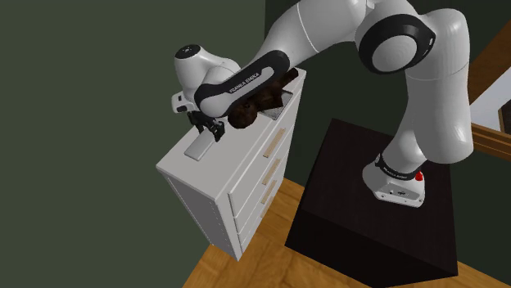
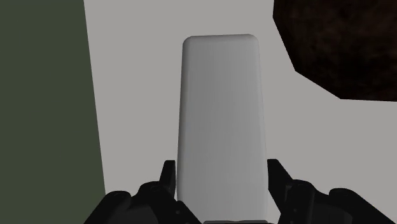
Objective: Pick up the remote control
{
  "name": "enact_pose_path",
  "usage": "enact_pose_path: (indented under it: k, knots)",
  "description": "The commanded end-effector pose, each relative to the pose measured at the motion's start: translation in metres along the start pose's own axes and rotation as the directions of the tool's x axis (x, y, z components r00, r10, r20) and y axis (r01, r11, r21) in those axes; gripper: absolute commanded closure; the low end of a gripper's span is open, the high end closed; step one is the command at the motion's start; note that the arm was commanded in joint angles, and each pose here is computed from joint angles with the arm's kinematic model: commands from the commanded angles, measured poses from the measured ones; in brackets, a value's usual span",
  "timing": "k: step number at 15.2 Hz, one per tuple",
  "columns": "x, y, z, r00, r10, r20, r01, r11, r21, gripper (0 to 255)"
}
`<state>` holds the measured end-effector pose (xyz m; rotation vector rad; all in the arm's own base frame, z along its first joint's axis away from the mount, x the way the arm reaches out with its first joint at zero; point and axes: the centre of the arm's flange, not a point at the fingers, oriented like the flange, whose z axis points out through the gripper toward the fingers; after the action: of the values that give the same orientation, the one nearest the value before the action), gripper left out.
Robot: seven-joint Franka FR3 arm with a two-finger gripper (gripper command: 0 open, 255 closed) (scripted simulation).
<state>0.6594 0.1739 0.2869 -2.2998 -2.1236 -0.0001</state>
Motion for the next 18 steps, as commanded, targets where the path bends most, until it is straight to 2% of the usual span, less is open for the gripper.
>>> enact_pose_path:
  k: [1,3,18]
  knots:
    - [0.0,0.0,0.0,1.0,0.0,0.0,0.0,1.0,0.0,255]
    - [-0.001,0.001,0.0,1.0,0.0,0.0,0.0,1.0,0.0,255]
    - [0.0,0.0,-0.079,1.0,0.0,0.0,0.0,1.0,0.0,255]
